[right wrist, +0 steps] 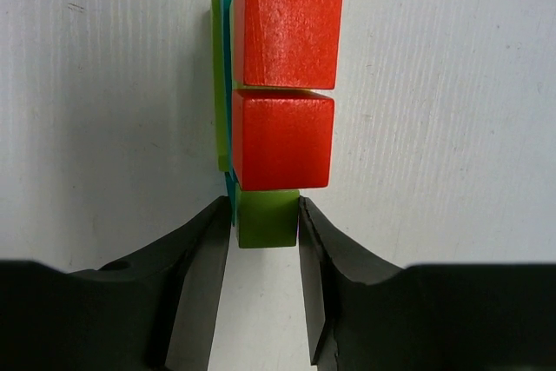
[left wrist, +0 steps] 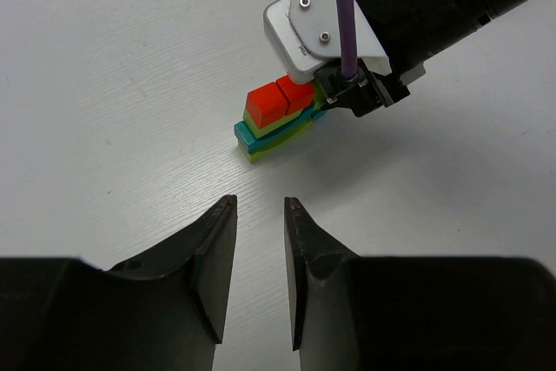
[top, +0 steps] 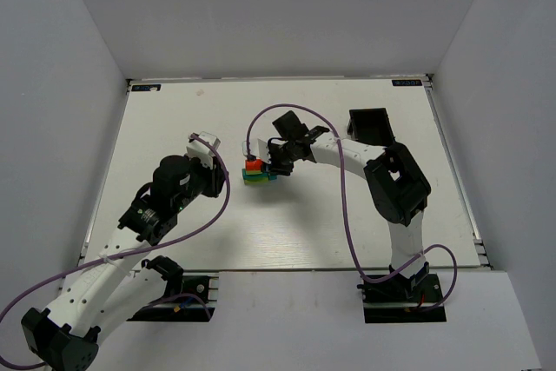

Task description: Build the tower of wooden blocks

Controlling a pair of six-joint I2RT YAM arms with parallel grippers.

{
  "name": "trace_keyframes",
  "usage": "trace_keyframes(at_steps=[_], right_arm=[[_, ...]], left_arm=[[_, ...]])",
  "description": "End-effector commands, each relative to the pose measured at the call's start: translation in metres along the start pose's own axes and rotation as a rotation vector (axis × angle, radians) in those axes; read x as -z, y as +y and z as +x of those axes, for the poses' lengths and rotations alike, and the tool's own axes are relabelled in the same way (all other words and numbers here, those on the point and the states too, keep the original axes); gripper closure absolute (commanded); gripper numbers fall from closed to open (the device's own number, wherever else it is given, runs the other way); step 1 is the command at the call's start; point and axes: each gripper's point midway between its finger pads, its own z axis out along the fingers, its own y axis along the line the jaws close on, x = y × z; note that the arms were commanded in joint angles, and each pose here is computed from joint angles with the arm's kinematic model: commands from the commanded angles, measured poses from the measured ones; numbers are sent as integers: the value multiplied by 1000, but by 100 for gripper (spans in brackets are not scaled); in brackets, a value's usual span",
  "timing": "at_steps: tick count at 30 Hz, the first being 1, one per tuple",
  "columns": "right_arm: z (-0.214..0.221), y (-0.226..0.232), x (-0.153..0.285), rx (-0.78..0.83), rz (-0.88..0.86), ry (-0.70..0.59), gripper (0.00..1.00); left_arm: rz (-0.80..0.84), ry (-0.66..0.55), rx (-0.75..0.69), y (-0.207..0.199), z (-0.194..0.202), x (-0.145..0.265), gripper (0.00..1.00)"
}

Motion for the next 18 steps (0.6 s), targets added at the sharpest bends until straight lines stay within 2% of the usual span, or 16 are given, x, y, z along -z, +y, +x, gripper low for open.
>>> trace_keyframes(at_steps=[1,18], right_arm=[[-6,3,-3,13,-21,-19,57],[-1,-1,0,20,-13,-25,61]], left_arm=[[6,-25,1,-1,-7,3,61],[6,-25,1,-1,-7,3,61]])
